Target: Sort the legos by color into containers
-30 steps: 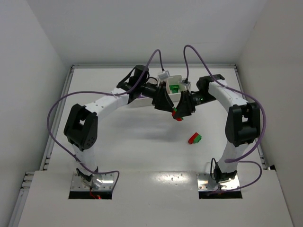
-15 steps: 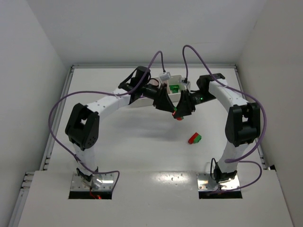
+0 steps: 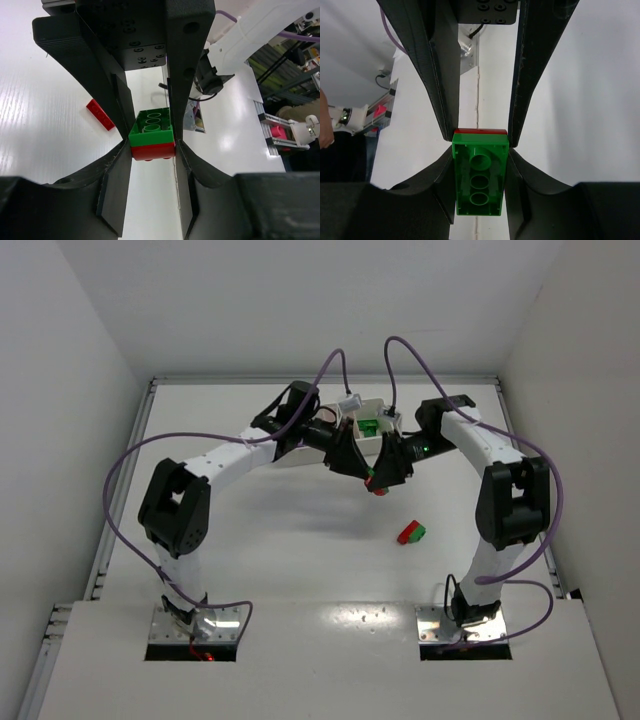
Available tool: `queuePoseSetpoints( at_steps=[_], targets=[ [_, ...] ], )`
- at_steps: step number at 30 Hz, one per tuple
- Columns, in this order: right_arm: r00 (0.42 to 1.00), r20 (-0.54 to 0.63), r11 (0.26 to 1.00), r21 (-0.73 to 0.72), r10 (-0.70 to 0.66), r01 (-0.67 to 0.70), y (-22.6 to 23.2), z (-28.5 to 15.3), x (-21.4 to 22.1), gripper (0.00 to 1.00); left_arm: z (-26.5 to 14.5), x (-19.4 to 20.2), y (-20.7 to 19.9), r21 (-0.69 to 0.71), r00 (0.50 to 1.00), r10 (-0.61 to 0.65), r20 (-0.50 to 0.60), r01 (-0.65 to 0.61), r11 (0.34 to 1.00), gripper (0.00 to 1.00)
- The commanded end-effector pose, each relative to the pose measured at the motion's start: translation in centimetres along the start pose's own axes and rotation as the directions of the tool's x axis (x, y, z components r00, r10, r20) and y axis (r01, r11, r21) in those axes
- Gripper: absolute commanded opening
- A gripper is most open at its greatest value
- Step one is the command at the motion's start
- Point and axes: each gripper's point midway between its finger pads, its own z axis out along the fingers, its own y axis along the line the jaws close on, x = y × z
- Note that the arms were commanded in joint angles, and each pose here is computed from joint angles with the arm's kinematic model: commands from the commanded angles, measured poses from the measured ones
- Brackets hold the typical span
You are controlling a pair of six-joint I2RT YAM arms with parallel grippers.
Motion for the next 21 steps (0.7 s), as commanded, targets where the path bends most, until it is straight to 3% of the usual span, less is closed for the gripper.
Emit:
queuePoseSetpoints(
  at_steps=[1,10,14,15,17,21],
  targets=[
    [0.996,0.054,0.998,-0.020,-0.065,0.067,1.3,-0.2,-2.1,0.11,1.0,-0.3,-1.6,0.080,0.998,0.065,-0.009,-0.064,0.995,0.44],
    [0.996,0.054,0.998,-0.020,-0.065,0.067,1.3,-0.2,-2.1,0.11,1.4,0.1,-1.9,0.105,0.998,0.058,-0.020,-0.056,0.993,0.44],
    [0.996,0.062,0.997,-0.025,-0.065,0.067,1.4,-0.2,-2.2,0.11,1.8,0.5,-2.0,0.123,0.998,0.052,-0.030,-0.048,0.991,0.25],
    [0.996,0.062,0.997,-0.025,-0.065,0.067,1.4,-0.2,-2.2,0.12,1.8,0.6,-2.0,0.123,0.998,0.054,-0.032,-0.050,0.991,0.10],
    [0.996,0.062,0.997,-0.025,-0.065,0.067,1.4,-0.2,-2.2,0.20,1.7,0.7,-2.0,0.114,0.997,0.066,-0.030,-0.062,0.992,0.00],
    [0.996,0.054,0.998,-0.020,-0.065,0.067,1.3,-0.2,-2.1,0.44,1.5,1.0,-1.9,0.080,0.996,0.091,-0.027,-0.088,0.993,0.00]
  ],
)
